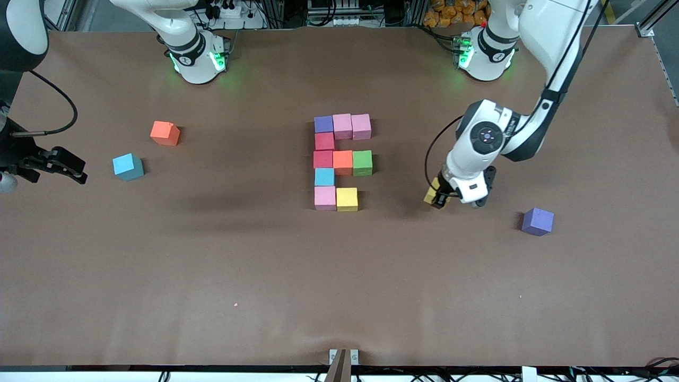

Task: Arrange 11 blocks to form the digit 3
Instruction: 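Carry the second yellow block toward the first yellow block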

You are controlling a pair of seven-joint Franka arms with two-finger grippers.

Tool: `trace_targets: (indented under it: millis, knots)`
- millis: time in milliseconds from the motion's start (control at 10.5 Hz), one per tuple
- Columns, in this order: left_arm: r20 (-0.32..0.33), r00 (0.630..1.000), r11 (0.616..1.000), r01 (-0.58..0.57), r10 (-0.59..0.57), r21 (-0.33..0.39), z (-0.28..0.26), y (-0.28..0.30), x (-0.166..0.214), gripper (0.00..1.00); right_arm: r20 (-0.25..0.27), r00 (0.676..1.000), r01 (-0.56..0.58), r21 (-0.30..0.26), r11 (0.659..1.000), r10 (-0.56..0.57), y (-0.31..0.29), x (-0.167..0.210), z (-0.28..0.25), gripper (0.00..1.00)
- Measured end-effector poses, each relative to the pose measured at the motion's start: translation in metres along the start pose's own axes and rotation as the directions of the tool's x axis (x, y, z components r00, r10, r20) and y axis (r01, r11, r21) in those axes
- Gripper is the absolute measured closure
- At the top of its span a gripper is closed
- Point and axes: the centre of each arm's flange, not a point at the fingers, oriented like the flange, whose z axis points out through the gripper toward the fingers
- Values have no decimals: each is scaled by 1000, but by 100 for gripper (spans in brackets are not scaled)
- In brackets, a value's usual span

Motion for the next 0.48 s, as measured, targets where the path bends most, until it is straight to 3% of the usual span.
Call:
trace_targets:
  millis: [477]
  knots:
    - [63, 978, 978, 202, -199, -54, 4, 53, -74, 41, 0, 1000, 0, 0, 1000, 0, 0, 0, 0, 0]
